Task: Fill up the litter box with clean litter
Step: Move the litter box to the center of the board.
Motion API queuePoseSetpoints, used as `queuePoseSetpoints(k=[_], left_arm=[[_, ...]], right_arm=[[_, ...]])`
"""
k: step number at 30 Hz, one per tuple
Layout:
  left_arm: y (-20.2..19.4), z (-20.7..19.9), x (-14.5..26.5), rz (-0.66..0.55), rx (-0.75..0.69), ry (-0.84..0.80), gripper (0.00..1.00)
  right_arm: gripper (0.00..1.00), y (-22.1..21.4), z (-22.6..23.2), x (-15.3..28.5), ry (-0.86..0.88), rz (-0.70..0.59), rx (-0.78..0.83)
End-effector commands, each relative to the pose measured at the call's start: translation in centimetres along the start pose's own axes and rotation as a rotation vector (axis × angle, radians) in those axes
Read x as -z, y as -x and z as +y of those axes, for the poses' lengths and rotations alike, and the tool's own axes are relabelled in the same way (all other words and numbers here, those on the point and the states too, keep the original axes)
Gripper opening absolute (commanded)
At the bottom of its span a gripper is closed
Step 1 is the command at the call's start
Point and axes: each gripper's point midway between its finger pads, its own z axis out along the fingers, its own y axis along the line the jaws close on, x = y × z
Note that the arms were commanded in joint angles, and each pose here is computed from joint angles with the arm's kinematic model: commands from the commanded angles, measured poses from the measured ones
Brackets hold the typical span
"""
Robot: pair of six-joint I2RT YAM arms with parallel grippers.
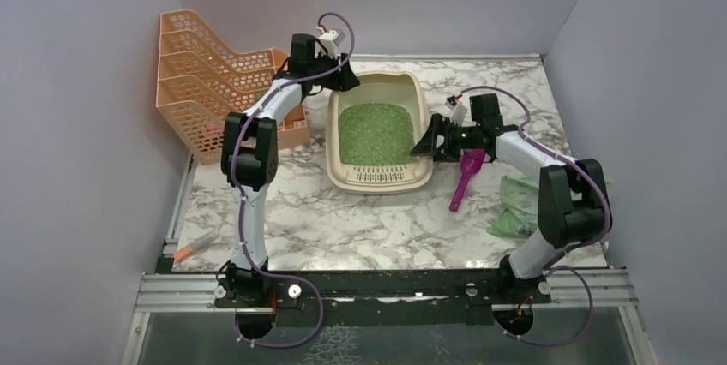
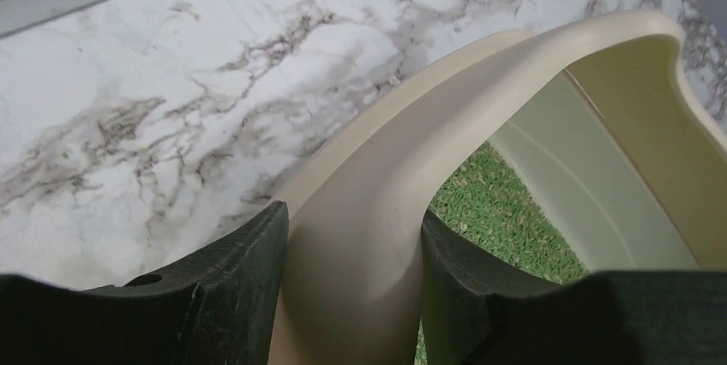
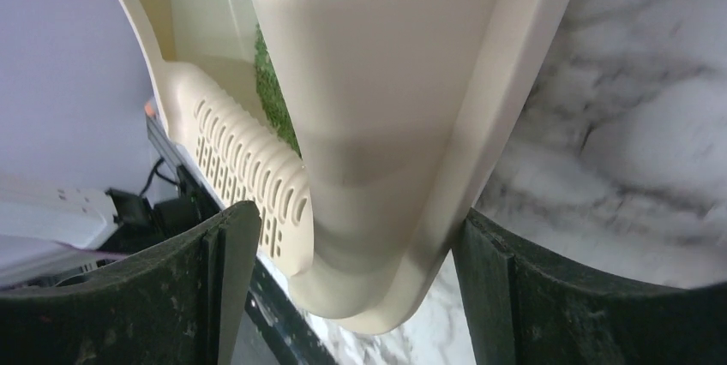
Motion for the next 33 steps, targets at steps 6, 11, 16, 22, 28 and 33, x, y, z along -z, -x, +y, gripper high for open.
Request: queuePoseSetpoints(k=[6,11,16,22,28,33], left_arm=[[-14.8,-7.5,4.5,0.378,0.067,0.038,0.52],[-16.7,-8.1,7.0,0.383,0.052,0.101,0.56],[-15.0,-8.2,8.3,0.339,0.005,0.138,0.75],[-10.2,-9.7,9.1,0.213,-0.025,0.131,0.89],[-7.0,-8.7,11.5,0.117,-0.026,0.265,0.95],[-5.3,-7.7,15.0,0.031,-0.024,0.390,0.99]], right_arm=[[0.86,-7.2,1.5,3.5,-0.052,0.051,0.039],[0.96,-6.6,-0.3,5.5,-0.224,-0.055,0.056],[1.00,-3.9,-1.2,5.7,-0.314,-0.112,0.109],[0.99,-3.8,-0.6,3.8,-0.218,-0.024,0.129],[0.95,-3.5,-0.5,2.4,-0.208,0.010,0.159],[0.95,-3.6,0.4,0.8,-0.226,0.034,0.182]])
